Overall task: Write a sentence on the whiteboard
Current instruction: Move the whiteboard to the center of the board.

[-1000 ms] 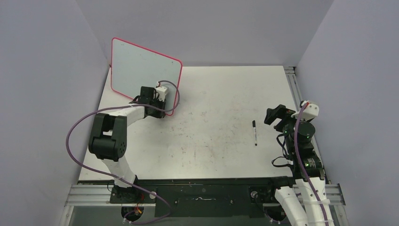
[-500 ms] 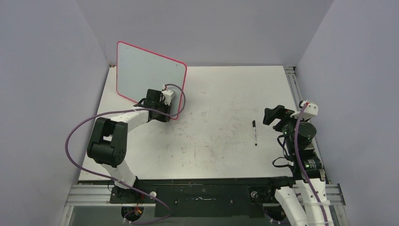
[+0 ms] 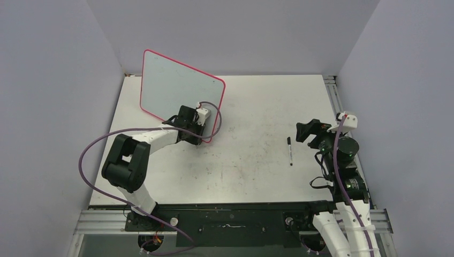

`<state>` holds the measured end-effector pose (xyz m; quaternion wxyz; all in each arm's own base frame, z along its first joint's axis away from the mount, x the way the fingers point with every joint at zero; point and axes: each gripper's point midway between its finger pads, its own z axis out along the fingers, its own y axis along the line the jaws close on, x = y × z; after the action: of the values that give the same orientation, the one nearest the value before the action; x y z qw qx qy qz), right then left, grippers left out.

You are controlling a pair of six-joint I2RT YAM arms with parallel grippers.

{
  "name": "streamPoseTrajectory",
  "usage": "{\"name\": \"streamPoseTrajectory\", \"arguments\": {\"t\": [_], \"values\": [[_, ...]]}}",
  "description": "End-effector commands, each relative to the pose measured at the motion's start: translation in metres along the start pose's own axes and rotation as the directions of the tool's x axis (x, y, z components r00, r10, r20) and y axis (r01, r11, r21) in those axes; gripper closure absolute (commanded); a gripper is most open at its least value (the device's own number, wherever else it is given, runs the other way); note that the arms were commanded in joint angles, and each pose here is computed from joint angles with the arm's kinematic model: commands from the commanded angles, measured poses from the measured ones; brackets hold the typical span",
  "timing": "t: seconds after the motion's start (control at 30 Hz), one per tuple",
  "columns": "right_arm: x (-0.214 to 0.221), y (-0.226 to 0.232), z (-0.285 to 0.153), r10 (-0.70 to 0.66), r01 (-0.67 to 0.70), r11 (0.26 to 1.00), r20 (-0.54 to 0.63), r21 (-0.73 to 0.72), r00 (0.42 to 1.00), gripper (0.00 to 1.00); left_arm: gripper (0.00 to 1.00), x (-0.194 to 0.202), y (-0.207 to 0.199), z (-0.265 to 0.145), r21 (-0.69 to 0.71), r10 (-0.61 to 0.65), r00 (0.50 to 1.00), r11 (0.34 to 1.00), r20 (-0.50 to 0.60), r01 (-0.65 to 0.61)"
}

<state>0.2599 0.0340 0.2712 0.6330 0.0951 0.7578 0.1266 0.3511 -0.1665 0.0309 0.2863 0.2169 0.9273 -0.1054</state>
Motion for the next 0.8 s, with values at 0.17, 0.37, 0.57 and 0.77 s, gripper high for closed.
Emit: {"name": "streamPoseTrajectory", "arguments": {"t": [0.17,0.37,0.57,0.77], "values": [[-0.001,0.031,0.010,-0.028,0.025,0.985,-0.020,-0.169,0.999,0.10,0.99,-0.009,-0.035,-0.019,0.059,-0.062,0.998,0.996,-0.004,0.062],[0.005,0.044,0.011,-0.037,0.021,0.969,-0.057,-0.247,0.998,0.10,0.76,-0.003,-0.043,-0.025,0.049,-0.105,0.994,0.993,-0.039,0.107],[0.009,0.054,0.011,-0.044,0.018,0.954,-0.083,-0.299,0.996,0.10,0.56,-0.009,-0.043,-0.046,0.040,-0.125,0.992,0.991,-0.007,0.125],[0.016,0.067,0.017,-0.035,-0.010,0.933,-0.119,-0.360,0.992,0.10,0.38,-0.018,-0.047,-0.083,0.068,-0.135,0.989,0.989,0.061,0.131]]}}
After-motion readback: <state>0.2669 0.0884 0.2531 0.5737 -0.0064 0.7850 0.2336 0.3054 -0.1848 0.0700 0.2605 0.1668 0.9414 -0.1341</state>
